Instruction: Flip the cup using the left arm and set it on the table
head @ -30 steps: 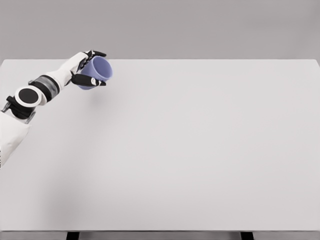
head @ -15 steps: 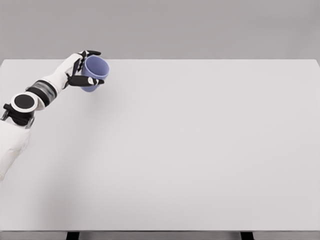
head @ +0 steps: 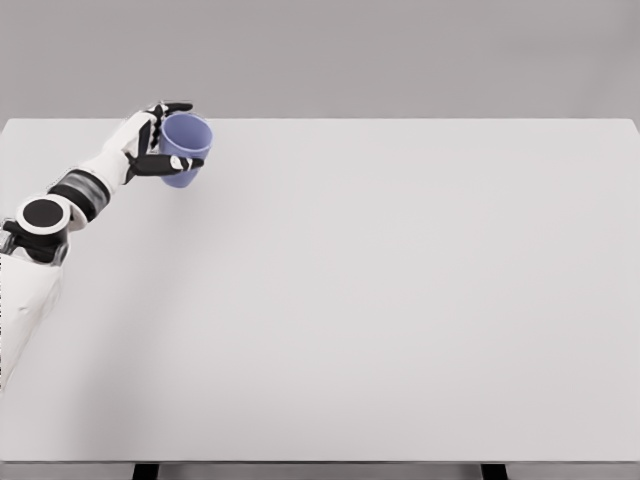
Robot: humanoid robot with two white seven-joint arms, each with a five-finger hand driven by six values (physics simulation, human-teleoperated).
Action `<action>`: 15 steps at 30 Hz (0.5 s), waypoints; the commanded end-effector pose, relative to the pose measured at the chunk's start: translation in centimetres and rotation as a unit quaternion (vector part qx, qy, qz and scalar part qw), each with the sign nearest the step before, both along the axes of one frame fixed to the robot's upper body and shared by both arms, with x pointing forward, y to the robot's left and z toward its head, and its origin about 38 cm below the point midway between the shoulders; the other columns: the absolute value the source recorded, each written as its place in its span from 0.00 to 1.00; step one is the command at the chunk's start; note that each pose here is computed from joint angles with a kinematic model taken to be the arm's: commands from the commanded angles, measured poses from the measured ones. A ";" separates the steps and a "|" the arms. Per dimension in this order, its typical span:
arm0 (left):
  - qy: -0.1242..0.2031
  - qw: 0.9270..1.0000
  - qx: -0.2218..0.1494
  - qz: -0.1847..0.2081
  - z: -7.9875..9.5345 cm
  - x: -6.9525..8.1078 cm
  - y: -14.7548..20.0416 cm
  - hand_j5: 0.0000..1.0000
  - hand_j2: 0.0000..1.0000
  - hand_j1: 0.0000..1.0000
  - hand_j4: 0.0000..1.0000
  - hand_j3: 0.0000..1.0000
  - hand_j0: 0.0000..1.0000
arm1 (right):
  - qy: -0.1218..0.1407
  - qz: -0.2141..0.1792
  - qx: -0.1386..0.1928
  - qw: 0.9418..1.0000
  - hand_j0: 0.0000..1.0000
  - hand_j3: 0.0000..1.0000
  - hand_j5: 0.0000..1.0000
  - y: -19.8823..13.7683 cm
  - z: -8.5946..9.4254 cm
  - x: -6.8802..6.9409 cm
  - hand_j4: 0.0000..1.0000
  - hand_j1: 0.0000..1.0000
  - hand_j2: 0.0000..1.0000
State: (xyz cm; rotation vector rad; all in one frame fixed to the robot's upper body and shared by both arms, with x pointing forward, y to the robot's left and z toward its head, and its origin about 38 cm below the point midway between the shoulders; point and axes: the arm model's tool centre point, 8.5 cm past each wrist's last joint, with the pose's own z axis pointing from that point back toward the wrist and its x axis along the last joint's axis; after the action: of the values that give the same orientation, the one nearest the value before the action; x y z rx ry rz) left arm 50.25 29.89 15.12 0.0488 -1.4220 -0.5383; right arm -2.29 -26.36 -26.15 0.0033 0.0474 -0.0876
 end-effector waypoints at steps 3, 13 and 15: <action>-0.003 1.000 -0.019 0.010 0.0 0.0 0.2 0.84 0.84 0.84 0.84 0.84 0.84 | 0.000 0.000 0.000 1.000 1.00 1.00 1.00 0.0 0.0 0.0 1.00 1.00 1.00; 0.003 0.999 -0.033 0.015 -0.6 -0.3 0.4 1.00 1.00 1.00 1.00 1.00 1.00 | 0.000 0.000 0.000 1.000 1.00 1.00 1.00 0.0 0.0 0.0 1.00 1.00 1.00; 0.003 0.999 -0.032 0.014 -0.6 -0.4 0.3 1.00 1.00 1.00 1.00 1.00 1.00 | 0.000 0.000 0.000 1.000 1.00 1.00 1.00 0.0 0.0 0.0 1.00 1.00 1.00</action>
State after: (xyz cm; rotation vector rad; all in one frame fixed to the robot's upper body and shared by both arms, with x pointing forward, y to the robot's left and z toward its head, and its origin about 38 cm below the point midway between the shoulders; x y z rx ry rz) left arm 49.87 30.16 14.43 0.0165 -1.4272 -0.4710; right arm -2.29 -26.36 -26.15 0.0033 0.0474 -0.0876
